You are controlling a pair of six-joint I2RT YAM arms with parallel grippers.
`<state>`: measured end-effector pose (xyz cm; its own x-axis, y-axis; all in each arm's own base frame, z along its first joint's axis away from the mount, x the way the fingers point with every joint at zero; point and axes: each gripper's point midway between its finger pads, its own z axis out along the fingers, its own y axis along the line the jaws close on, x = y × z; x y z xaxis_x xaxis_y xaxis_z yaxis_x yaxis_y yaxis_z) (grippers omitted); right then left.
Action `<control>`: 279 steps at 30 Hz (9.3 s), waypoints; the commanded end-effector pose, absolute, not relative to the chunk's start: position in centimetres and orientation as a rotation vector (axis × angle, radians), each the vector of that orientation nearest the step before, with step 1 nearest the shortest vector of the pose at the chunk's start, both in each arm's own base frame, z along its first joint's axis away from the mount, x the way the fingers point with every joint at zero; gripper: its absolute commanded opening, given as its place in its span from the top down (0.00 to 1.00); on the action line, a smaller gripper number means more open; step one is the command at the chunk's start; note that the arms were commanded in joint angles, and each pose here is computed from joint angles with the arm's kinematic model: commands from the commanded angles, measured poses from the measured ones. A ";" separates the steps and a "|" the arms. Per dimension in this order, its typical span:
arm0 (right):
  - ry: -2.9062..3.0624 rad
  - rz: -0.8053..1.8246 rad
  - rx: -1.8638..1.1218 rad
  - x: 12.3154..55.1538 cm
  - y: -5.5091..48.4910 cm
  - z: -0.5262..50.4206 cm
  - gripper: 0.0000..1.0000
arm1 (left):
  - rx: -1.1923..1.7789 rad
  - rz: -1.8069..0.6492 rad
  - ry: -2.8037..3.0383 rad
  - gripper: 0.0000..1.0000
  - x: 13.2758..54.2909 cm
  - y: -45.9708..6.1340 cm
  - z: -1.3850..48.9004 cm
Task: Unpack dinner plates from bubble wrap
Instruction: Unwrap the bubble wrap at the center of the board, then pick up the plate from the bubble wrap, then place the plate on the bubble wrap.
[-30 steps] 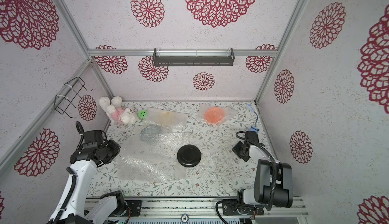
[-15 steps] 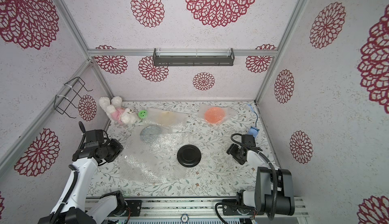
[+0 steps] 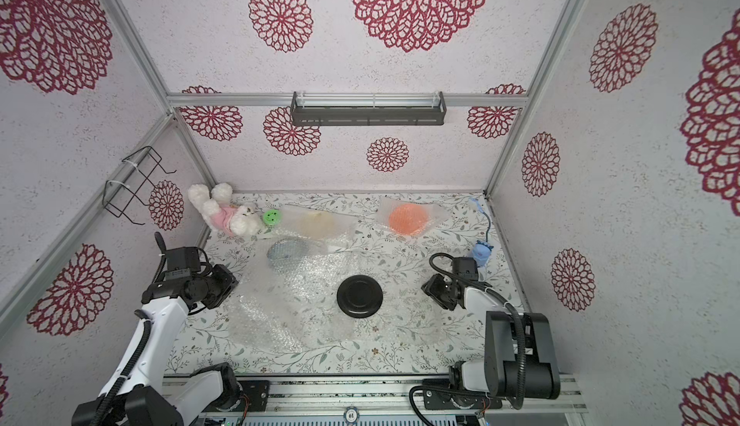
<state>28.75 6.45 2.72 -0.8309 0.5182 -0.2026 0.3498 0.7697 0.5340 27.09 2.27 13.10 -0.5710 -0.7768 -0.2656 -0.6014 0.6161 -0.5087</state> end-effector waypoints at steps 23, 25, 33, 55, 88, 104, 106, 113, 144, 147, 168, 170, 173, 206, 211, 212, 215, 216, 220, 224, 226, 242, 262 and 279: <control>2.624 0.245 0.828 28.8 -0.3 3.3 1.00 | -1.077 -0.486 2.357 1.00 26.9 2.6 14.4; 2.595 0.252 0.877 28.9 -1.6 3.8 1.00 | -1.088 -0.425 2.336 1.00 26.2 3.2 15.1; 2.501 0.195 1.022 28.8 -5.8 5.5 1.00 | -1.147 -0.415 2.335 1.00 25.3 3.1 13.9; 2.279 0.278 1.331 28.9 -11.4 5.3 0.87 | -1.332 -0.094 2.348 1.00 25.1 7.1 10.0; 2.400 0.551 0.436 31.8 5.9 14.9 0.01 | -0.268 -1.009 2.479 0.03 27.4 -19.9 17.1; 2.641 0.810 0.336 25.3 11.3 6.0 0.01 | 0.057 -1.331 2.748 0.03 24.4 -40.0 8.2; 2.648 0.815 0.345 25.0 11.3 5.6 0.01 | 0.059 -1.328 2.759 0.03 24.3 -40.3 7.7; 2.653 0.812 0.389 24.6 11.1 4.5 0.01 | 0.083 -1.278 2.828 0.03 23.9 -40.9 5.6; 2.656 0.629 0.540 24.4 8.4 3.4 0.01 | 0.005 -1.445 2.750 0.03 24.7 -40.1 9.3; 2.640 0.594 0.522 24.2 7.9 4.6 0.01 | 0.016 -1.419 2.779 0.03 23.1 -39.7 9.2; 2.658 0.796 0.566 22.6 10.0 2.9 0.01 | -0.045 -1.403 2.872 0.03 21.2 -42.6 4.5; 2.665 0.800 0.564 22.5 10.0 2.6 0.01 | -0.055 -1.403 2.880 0.03 21.1 -42.7 4.1; 2.670 0.806 0.562 22.3 10.1 2.3 0.01 | -0.060 -1.400 2.882 0.03 21.2 -42.7 3.9; 2.700 0.754 0.570 22.0 9.6 0.8 0.01 | -0.034 -1.831 2.362 0.03 24.9 -44.7 13.9; 2.706 0.749 0.568 21.9 9.5 0.6 0.01 | -0.061 -1.847 2.321 0.03 25.7 -45.2 13.6; 2.705 0.750 0.567 21.9 9.5 0.6 0.01 | -0.065 -1.868 2.299 0.03 25.8 -45.3 13.9; 2.713 0.749 0.568 21.9 9.6 0.5 0.01 | -0.042 -1.858 2.284 0.03 26.1 -45.9 14.1; 2.714 0.748 0.564 22.0 9.6 0.4 0.01 | -0.026 -1.841 2.290 0.03 26.2 -46.1 14.0; 2.712 0.756 0.569 22.1 9.7 0.3 0.01 | -0.013 -1.877 2.250 0.03 26.5 -46.9 14.0; 2.718 0.760 0.572 22.1 9.7 0.2 0.01 | -0.017 -1.871 2.265 0.02 26.7 -47.1 13.5; 2.721 0.752 0.575 22.1 9.6 0.2 0.01 | -0.033 -1.835 2.302 0.01 26.7 -46.9 12.8; 2.689 0.672 0.565 23.9 8.3 1.4 0.01 | -0.087 -1.829 2.332 0.82 26.7 -45.8 12.2; 2.438 0.699 0.527 30.2 6.1 11.9 0.01 | 0.382 -1.327 2.252 1.00 26.0 -42.3 23.4; 2.416 0.859 0.504 30.4 8.1 11.3 0.01 | 1.096 0.126 2.129 1.00 28.1 -34.2 15.1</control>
<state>30.22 7.38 11.09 -0.7884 0.4996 -0.3588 0.1876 0.7508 0.6333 26.45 -35.47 15.07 -0.5056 0.5825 -0.6364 0.6699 0.7299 0.1358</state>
